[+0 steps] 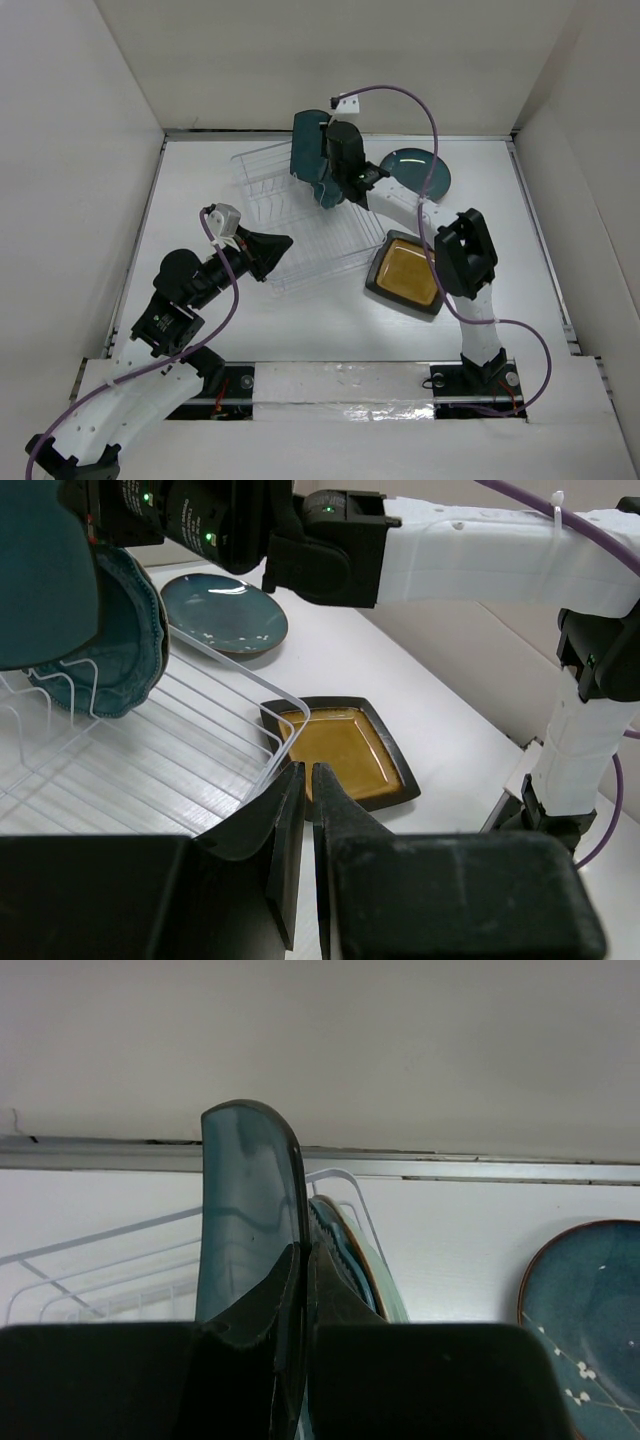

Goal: Load the plates into the dish rack

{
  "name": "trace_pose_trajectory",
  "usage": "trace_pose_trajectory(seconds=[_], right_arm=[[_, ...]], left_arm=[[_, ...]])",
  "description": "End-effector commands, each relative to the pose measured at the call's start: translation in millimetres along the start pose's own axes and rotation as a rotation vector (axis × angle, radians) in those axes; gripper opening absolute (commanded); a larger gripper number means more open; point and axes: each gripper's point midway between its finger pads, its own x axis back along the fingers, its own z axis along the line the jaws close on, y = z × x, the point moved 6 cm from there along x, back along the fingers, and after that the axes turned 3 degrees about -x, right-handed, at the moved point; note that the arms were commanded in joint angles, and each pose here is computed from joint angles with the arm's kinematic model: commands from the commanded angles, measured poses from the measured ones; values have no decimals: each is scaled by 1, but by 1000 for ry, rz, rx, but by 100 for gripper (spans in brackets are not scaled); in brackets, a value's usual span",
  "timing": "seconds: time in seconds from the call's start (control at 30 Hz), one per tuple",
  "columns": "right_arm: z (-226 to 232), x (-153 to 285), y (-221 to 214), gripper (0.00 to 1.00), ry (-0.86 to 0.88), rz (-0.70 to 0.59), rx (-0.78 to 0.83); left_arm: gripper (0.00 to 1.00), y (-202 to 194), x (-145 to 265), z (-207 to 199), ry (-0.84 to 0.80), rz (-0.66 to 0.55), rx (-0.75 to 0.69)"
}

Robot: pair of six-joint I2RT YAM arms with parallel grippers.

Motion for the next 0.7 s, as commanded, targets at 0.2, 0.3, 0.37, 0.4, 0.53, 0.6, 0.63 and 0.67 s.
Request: trace_pose_trajectory(seconds=[0.2, 0.3, 0.37, 0.4, 0.53, 0.6, 0.63, 0.67], right_arm=[[15, 17, 25, 0, -29, -220, 1], [14, 20, 16, 0, -43, -224, 17], [15, 23, 11, 0, -49, -224, 27], [18, 26, 10, 0, -48, -226, 48], [23, 36, 1, 0, -86, -244, 74], [24, 41, -10, 0, -100, -241, 105], [24, 45, -11, 0, -118, -256, 94], [28, 49, -16, 0, -119, -258, 101]], left_arm=[[5, 19, -1, -5, -22, -59, -28], [5, 17, -2, -5, -25, -49, -24], [5, 18, -2, -6, -28, -53, -25], [5, 18, -2, -6, -24, -55, -25], [5, 16, -3, -5, -25, -44, -23], [5, 17, -2, -6, -30, -49, -23], [5, 17, -2, -5, -25, -50, -23], [5, 17, -3, -5, -24, -51, -23]])
